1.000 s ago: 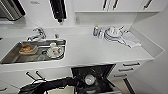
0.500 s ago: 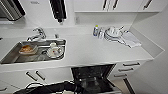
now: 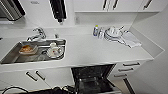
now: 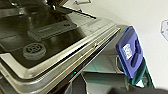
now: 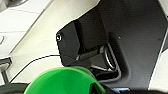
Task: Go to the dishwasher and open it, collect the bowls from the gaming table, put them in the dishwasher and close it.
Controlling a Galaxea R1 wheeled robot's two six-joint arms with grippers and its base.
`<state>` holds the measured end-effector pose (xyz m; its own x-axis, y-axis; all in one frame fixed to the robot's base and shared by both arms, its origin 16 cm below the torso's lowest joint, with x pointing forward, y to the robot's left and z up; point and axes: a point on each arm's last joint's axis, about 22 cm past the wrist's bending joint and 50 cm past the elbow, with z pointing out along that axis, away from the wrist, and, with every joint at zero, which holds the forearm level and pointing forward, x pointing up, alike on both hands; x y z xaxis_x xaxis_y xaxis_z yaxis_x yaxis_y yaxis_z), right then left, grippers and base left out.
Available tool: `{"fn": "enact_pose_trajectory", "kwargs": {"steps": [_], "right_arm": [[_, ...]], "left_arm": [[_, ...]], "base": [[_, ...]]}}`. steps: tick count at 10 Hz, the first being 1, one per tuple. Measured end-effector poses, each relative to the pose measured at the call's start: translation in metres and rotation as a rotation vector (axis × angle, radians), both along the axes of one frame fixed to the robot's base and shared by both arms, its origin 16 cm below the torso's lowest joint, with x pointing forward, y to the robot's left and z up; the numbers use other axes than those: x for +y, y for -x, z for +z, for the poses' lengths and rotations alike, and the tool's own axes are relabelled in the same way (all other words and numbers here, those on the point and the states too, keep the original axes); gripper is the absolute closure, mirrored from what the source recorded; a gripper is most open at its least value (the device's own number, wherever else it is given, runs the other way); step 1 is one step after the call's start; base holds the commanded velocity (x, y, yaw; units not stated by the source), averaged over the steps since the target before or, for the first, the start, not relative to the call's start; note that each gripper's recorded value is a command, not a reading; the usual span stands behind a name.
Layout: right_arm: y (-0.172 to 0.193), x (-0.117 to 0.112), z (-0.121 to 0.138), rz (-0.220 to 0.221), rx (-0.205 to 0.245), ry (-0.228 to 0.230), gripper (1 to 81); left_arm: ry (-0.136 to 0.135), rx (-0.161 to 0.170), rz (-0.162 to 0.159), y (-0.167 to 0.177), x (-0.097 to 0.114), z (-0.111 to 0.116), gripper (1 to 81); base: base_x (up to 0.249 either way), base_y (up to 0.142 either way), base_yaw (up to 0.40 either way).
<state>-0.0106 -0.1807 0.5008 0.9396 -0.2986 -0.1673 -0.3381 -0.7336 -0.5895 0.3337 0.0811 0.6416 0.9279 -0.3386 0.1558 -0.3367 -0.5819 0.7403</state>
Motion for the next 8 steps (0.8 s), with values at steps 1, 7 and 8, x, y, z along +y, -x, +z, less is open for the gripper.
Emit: {"fn": "enact_pose_trajectory", "kwargs": {"steps": [1, 7, 8], "right_arm": [[-0.02, -0.007, 0.01, -0.005, -0.02, -0.017, 81.1], [-0.168, -0.049, 0.064, -0.032, -0.144, -0.052, 81.1], [-0.177, -0.05, 0.07, -0.034, -0.148, -0.058, 81.1]], "left_arm": [[-0.012, 0.014, -0.003, 0.017, 0.019, 0.001, 1.0], [-0.15, 0.185, 0.073, 0.183, 0.112, -0.065, 1.0], [-0.203, 0.196, 0.101, 0.207, 0.138, -0.085, 1.0]], "base": [[0.0, 0.0, 0.0], [0.0, 0.0, 0.0], [0.0, 0.0, 0.0]]}}
